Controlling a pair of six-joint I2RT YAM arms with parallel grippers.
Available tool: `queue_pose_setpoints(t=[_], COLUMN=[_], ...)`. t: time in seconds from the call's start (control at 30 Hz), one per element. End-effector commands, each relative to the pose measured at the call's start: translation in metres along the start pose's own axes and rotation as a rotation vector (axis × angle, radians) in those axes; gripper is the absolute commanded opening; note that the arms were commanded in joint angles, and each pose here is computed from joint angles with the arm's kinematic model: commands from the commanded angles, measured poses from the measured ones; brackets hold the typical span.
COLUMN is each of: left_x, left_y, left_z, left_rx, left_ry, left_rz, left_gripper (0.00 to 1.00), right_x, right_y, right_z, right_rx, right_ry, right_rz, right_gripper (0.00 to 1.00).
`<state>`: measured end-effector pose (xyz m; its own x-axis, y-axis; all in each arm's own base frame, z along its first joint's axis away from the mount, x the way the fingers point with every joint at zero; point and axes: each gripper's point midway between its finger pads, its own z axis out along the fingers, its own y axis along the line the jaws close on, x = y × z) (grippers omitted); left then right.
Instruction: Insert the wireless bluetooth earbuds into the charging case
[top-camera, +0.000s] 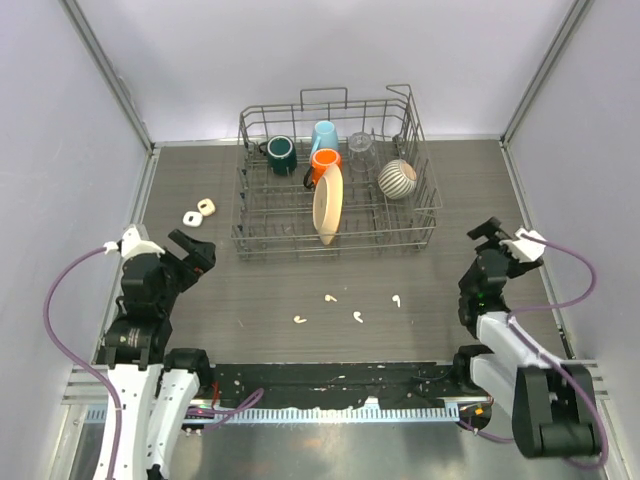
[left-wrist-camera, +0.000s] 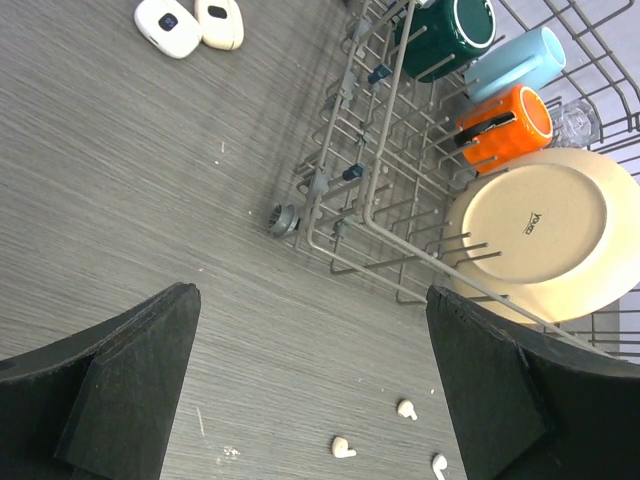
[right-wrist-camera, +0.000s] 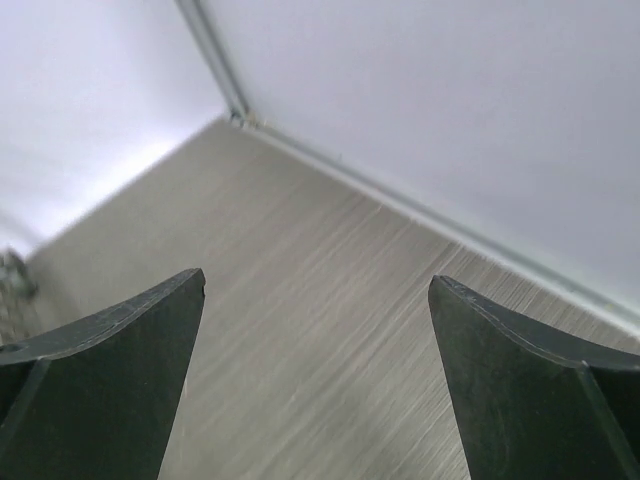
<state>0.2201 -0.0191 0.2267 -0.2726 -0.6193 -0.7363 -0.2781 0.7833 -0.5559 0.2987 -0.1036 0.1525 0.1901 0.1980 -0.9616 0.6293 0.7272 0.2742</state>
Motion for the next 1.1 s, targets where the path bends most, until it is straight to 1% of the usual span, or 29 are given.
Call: queue_pose_setpoints(t=[0.0,0.07,0.1,0.13,0.23,0.27,0.3,0.33,0.37,0.4,0.47,0.5,0.57,0.6,0.63,0.7,0.77,0.9,0.93,1.0,1.03,1.07], left_x=[-0.013,-0.015,-0.014,-0.014,-0.013,-0.012,-0.014,-0.015,-0.015,-0.021,-0.026,-0.030,-0.031,-0.034,-0.034,-0.034,-0.034,-0.040,-0.041,-0.042,-0.042,-0.046], left_y=[-0.018,-0.016,-0.014,-0.009,0.000,0.002,0.002,0.002,0.006,0.005,0.012,0.012,0.014,0.011,0.011,0.011,0.013,0.017,0.025,0.026,0.036,0.037], left_z=[-0.003,0.000,0.001,0.004,0.010,0.012,0.012,0.013,0.017,0.017,0.022,0.023,0.030,0.033,0.036,0.045,0.050,0.061,0.066,0.074,0.083,0.087], left_rx=[0.044,0.025,0.014,-0.019,-0.075,-0.086,-0.092,-0.099,-0.124,-0.135,-0.185,-0.195,-0.222,-0.219,-0.224,-0.243,-0.266,-0.320,-0.370,-0.379,-0.409,-0.418], left_ry=[0.000,0.001,0.003,0.002,0.013,0.022,0.024,0.032,0.045,0.034,0.022,0.015,0.023,0.015,0.019,0.040,0.053,0.079,0.085,0.104,0.131,0.134], left_rz=[-0.007,-0.007,-0.007,-0.006,0.011,0.023,0.033,0.047,0.079,0.089,0.116,0.118,0.121,0.116,0.113,0.116,0.119,0.148,0.159,0.171,0.183,0.187], left_gripper=[1.00,1.00,1.00,1.00,1.00,1.00,1.00,1.00,1.00,1.00,1.00,1.00,1.00,1.00,1.00,1.00,1.00,1.00,1.00,1.00,1.00,1.00], right_x=[-0.046,-0.060,-0.078,-0.084,-0.104,-0.101,-0.120,-0.119,-0.111,-0.128,-0.126,-0.144,-0.156,-0.168,-0.173,-0.186,-0.193,-0.197,-0.198,-0.194,-0.189,-0.187], right_y=[-0.035,-0.035,-0.033,-0.033,-0.016,-0.012,0.004,0.011,0.012,0.025,0.028,0.042,0.057,0.072,0.092,0.102,0.105,0.118,0.125,0.139,0.142,0.147], right_z=[-0.005,-0.010,-0.013,-0.015,-0.012,-0.011,-0.009,-0.006,-0.008,-0.007,-0.007,-0.008,-0.011,-0.014,-0.020,-0.024,-0.025,-0.025,-0.025,-0.019,-0.016,-0.016], right_rx=[0.243,0.239,0.233,0.231,0.170,0.160,0.112,0.098,0.094,0.059,0.078,0.035,-0.043,-0.123,-0.243,-0.275,-0.282,-0.333,-0.359,-0.387,-0.384,-0.403], right_ry=[-0.029,-0.032,-0.065,-0.071,-0.058,-0.018,-0.019,0.014,0.080,0.085,0.151,0.145,0.160,0.158,0.166,0.157,0.153,0.162,0.163,0.197,0.221,0.238], right_rz=[-0.007,0.004,0.048,0.057,0.031,-0.005,0.029,0.015,-0.018,0.006,0.023,0.072,0.078,0.075,0.065,0.142,0.195,0.199,0.197,0.190,0.182,0.176], right_gripper=[1.00,1.00,0.99,1.00,1.00,1.00,1.00,1.00,1.00,1.00,1.00,1.00,1.00,1.00,1.00,1.00,1.00,1.00,1.00,1.00,1.00,1.00])
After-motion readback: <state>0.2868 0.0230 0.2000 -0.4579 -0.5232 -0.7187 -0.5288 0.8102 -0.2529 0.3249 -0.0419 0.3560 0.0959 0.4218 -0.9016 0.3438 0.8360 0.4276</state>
